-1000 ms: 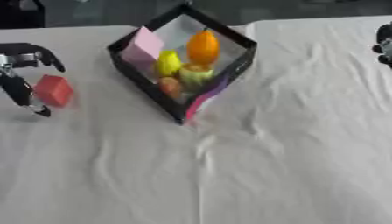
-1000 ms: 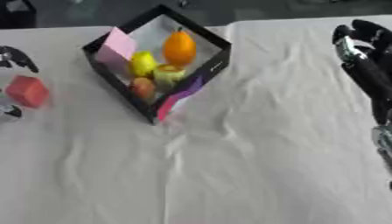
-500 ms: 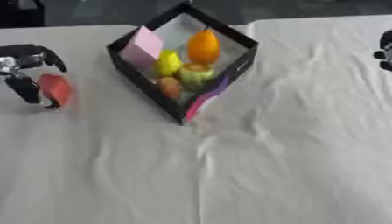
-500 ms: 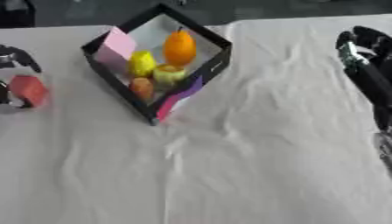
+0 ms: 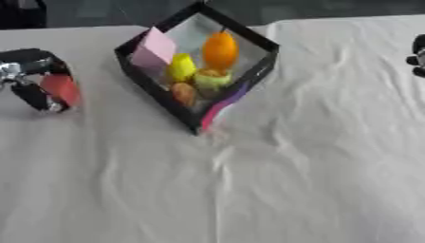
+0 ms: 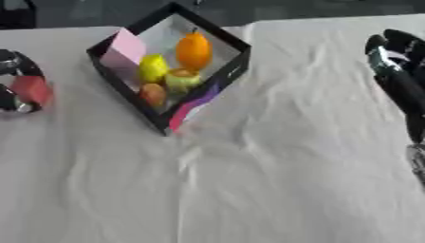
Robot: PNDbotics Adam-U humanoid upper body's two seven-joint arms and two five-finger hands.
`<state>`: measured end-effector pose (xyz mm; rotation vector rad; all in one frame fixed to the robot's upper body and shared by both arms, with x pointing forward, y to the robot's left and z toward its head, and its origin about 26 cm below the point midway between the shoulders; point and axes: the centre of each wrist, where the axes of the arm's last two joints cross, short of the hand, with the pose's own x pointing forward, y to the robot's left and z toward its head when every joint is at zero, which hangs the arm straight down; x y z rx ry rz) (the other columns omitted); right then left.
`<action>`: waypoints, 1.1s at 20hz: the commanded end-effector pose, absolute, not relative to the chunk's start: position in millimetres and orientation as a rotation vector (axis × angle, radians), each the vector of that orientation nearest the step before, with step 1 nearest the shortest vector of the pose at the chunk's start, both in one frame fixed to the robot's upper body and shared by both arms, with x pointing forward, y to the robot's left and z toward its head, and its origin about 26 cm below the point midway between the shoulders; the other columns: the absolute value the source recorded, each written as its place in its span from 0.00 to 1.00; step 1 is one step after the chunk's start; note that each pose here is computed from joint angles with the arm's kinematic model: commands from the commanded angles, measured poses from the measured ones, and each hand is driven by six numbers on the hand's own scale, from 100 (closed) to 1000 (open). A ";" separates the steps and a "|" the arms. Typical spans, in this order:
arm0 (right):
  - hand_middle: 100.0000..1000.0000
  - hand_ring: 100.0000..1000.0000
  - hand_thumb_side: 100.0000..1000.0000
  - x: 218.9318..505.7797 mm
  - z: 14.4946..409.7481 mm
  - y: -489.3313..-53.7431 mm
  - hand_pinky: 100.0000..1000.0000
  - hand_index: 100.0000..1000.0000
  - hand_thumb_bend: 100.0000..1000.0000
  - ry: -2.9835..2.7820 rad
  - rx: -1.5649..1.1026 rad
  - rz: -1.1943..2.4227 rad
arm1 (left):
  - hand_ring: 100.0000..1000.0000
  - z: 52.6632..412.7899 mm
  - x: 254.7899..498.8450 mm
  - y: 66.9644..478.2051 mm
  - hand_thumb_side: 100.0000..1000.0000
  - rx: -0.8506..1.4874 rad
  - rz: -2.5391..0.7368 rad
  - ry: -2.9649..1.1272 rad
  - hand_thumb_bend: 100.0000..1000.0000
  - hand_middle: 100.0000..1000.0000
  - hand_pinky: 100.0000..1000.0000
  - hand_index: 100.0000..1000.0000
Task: Pick up objects on the table and place them in the box.
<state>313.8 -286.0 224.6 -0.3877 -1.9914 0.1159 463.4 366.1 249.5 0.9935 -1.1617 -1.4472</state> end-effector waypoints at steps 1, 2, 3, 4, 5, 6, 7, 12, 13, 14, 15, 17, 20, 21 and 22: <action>0.77 0.76 0.50 312.6 230.5 -288.8 0.83 0.86 0.11 -2.009 -0.409 0.128 | 0.71 277.8 459.6 366.9 0.00 1.062 -1.435 -1.222 0.31 0.54 0.74 0.53; 0.77 0.76 0.50 312.6 230.5 -289.1 0.83 0.86 0.11 -2.009 -0.410 0.129 | 0.71 282.8 459.0 364.5 0.00 1.066 -1.435 -1.242 0.31 0.54 0.74 0.53; 0.77 0.76 0.50 312.5 230.5 -289.5 0.83 0.86 0.11 -2.009 -0.411 0.129 | 0.71 288.8 458.0 361.4 0.00 1.070 -1.439 -1.264 0.31 0.54 0.74 0.53; 0.77 0.76 0.50 312.3 230.6 -290.2 0.83 0.86 0.11 -2.009 -0.415 0.129 | 0.71 298.1 456.5 355.8 0.00 1.077 -1.450 -1.294 0.32 0.54 0.74 0.54; 0.77 0.76 0.50 312.2 230.9 -290.7 0.83 0.86 0.11 -2.010 -0.417 0.129 | 0.71 307.0 454.8 349.4 0.00 1.082 -1.462 -1.324 0.32 0.54 0.74 0.55; 0.77 0.76 0.50 312.1 231.4 -291.1 0.83 0.86 0.11 -2.012 -0.419 0.130 | 0.70 318.0 453.1 339.9 0.00 1.085 -1.479 -1.365 0.31 0.54 0.74 0.55; 0.77 0.76 0.50 312.0 232.0 -291.3 0.83 0.86 0.11 -2.013 -0.419 0.130 | 0.70 326.8 451.4 331.7 0.00 1.083 -1.491 -1.399 0.30 0.54 0.73 0.55; 0.77 0.76 0.51 313.5 240.1 -284.2 0.83 0.86 0.12 -2.041 -0.380 0.151 | 0.68 366.2 449.6 261.1 0.00 1.026 -1.529 -1.661 0.31 0.53 0.73 0.55; 0.77 0.76 0.49 314.3 242.3 -281.4 0.83 0.86 0.11 -2.048 -0.365 0.158 | 0.68 368.1 450.8 248.6 0.00 1.041 -1.526 -1.687 0.31 0.53 0.73 0.55; 0.78 0.76 0.49 315.1 245.0 -278.1 0.83 0.86 0.11 -2.058 -0.349 0.166 | 0.68 367.7 453.1 237.9 0.00 1.060 -1.513 -1.706 0.33 0.54 0.73 0.55; 0.78 0.76 0.49 315.9 248.0 -274.3 0.83 0.86 0.11 -2.068 -0.329 0.175 | 0.67 364.4 456.9 228.2 0.00 1.082 -1.493 -1.718 0.33 0.53 0.73 0.55; 0.77 0.76 0.48 317.2 252.7 -268.2 0.83 0.86 0.11 -2.085 -0.298 0.188 | 0.67 354.3 465.4 214.6 0.00 1.104 -1.462 -1.732 0.33 0.53 0.72 0.55; 0.77 0.76 0.48 318.1 256.6 -263.7 0.83 0.86 0.11 -2.098 -0.275 0.197 | 0.71 339.8 474.7 201.0 0.00 1.114 -1.465 -1.735 0.49 0.59 0.76 0.62; 0.77 0.76 0.48 318.4 256.9 -263.0 0.83 0.86 0.11 -2.099 -0.271 0.198 | 0.73 335.6 477.0 197.2 0.00 1.118 -1.470 -1.730 0.54 0.63 0.77 0.65; 0.77 0.76 0.48 318.6 256.9 -262.7 0.83 0.86 0.11 -2.098 -0.269 0.198 | 0.84 333.6 478.2 194.9 0.06 1.127 -1.471 -1.734 0.74 0.81 0.85 0.82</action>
